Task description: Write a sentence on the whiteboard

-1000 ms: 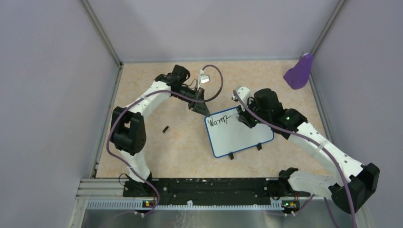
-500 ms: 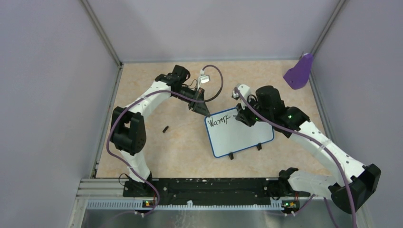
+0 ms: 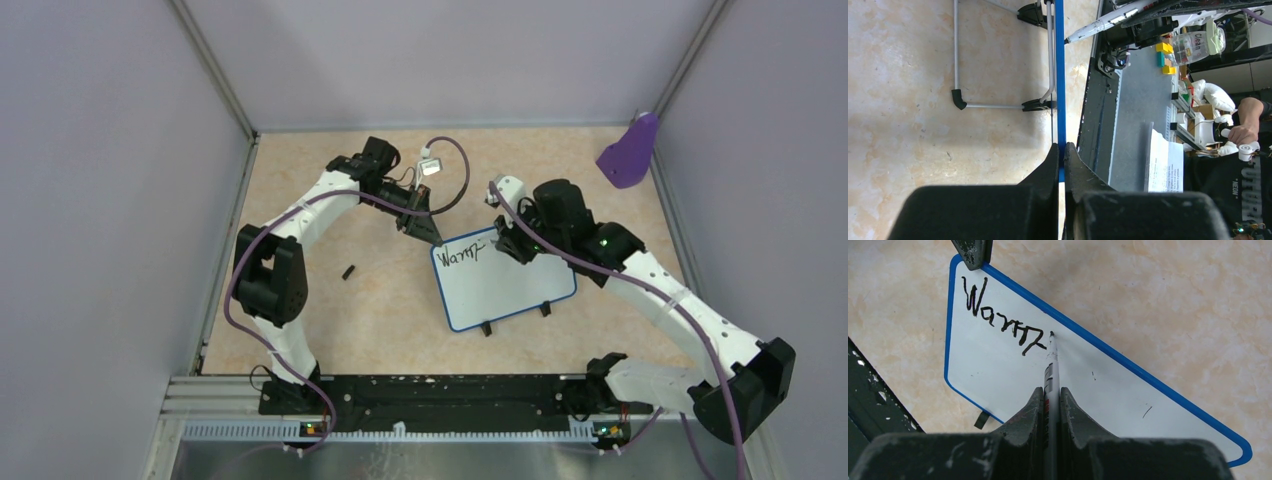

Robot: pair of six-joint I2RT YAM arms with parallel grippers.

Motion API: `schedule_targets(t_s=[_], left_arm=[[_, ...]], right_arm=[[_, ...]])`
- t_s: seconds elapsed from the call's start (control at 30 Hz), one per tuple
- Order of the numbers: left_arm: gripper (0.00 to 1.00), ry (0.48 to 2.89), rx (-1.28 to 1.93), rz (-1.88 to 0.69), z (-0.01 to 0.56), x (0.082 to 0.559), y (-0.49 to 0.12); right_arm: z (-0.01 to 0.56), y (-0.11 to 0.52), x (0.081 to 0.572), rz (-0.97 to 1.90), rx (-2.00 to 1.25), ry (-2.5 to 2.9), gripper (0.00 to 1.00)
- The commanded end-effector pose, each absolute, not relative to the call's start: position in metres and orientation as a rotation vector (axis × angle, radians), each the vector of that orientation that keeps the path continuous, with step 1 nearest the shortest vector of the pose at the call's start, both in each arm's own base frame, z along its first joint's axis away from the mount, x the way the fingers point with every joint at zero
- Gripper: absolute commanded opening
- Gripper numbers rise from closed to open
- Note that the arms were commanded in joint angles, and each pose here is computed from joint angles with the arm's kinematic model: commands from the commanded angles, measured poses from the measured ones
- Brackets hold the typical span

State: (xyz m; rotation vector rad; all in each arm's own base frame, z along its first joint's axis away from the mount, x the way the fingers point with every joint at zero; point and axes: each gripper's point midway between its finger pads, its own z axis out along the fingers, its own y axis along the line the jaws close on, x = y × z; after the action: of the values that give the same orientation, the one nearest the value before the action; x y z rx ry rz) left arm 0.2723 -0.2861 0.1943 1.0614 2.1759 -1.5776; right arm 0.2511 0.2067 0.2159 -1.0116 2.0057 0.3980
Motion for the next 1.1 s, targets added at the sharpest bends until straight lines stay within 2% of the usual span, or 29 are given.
schedule_targets(t_s=[0.0,0.53,0.77,1.07], left_arm=[[0.00,2.167,1.102,-1.581,0.191,0.269,-0.292],[0.00,2.172,1.099,-1.582,0.189,0.270,-0.292],[0.00,2.171,1.100,-1.582,0.190,0.269,-0.292],[0.00,2.169,1.101,-1.583,0.191,0.268,-0.292]], right_arm=[[0.214,0.204,0.257,0.378,-1.001,1.996,0.00],[0.192,0.195,0.238,0.377,-1.084,2.045,0.00],[0.212,0.186,0.250,0.301,-1.019,2.011,0.00],[0.242,0.195,0.250,0.360,-0.978,1.942,0.00]])
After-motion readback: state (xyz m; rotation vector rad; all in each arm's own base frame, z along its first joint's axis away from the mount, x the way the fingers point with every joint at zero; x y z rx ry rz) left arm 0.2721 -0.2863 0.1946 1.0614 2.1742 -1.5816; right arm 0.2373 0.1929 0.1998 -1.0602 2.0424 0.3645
